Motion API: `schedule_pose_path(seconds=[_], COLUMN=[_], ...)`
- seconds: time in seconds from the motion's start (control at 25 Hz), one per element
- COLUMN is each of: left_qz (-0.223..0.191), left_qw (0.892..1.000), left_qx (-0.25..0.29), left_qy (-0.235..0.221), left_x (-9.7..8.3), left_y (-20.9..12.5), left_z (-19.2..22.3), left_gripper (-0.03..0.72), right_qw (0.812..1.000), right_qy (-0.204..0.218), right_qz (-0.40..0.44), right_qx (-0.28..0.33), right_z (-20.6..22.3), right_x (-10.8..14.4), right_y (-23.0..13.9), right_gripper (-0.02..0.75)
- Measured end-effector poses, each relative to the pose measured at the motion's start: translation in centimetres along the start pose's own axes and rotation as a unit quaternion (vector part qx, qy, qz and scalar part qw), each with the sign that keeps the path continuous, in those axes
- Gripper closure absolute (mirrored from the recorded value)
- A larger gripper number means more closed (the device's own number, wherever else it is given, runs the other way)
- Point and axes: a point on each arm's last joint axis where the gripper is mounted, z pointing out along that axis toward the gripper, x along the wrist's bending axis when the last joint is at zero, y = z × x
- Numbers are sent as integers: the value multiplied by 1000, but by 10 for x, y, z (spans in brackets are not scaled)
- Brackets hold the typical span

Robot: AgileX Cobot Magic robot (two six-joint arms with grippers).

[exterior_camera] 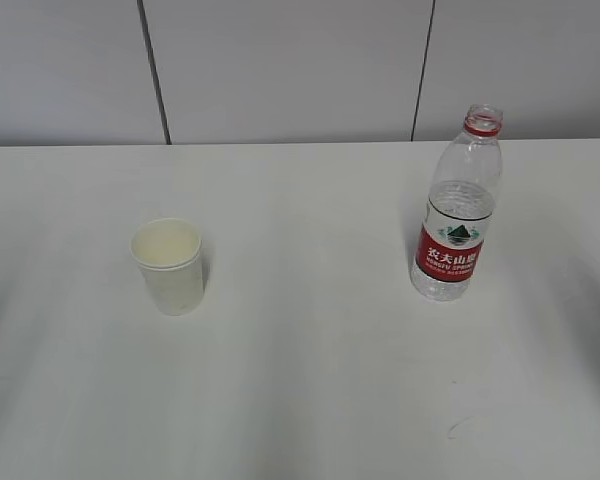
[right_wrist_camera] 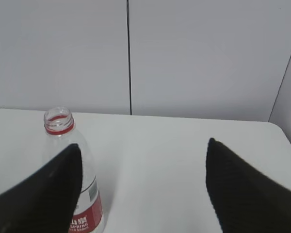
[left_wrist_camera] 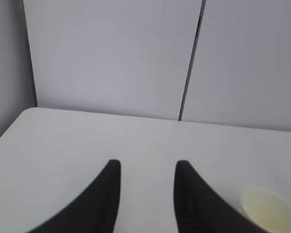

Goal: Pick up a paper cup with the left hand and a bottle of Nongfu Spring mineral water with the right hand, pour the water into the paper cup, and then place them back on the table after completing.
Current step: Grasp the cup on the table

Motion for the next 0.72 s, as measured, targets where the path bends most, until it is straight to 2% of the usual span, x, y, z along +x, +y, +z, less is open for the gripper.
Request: schedule_pose_path(seconds=[0.2, 0.4, 0.56, 0.72], left_qz=[4, 14, 62, 79], left_qw=[1000, 999, 994, 992], left_qx=[-14, 1, -11, -12], left_qy=[-6, -45, -93, -101], left_x=[0, -11, -23, -25], left_y=[-22, -27, -33, -47], left_z=[2, 10, 12, 17], left_gripper=[448, 448, 448, 448], right_qw=[1000, 1000, 998, 998], right_qy=[-3, -8, -13, -13], right_qz=[12, 13, 25, 30], right_qx=[-2, -23, -63, -50], right_z=[14, 27, 26, 24], right_x=[0, -1, -2, -1], right_y=[-3, -9, -17, -32], right_gripper=[151, 151, 151, 151])
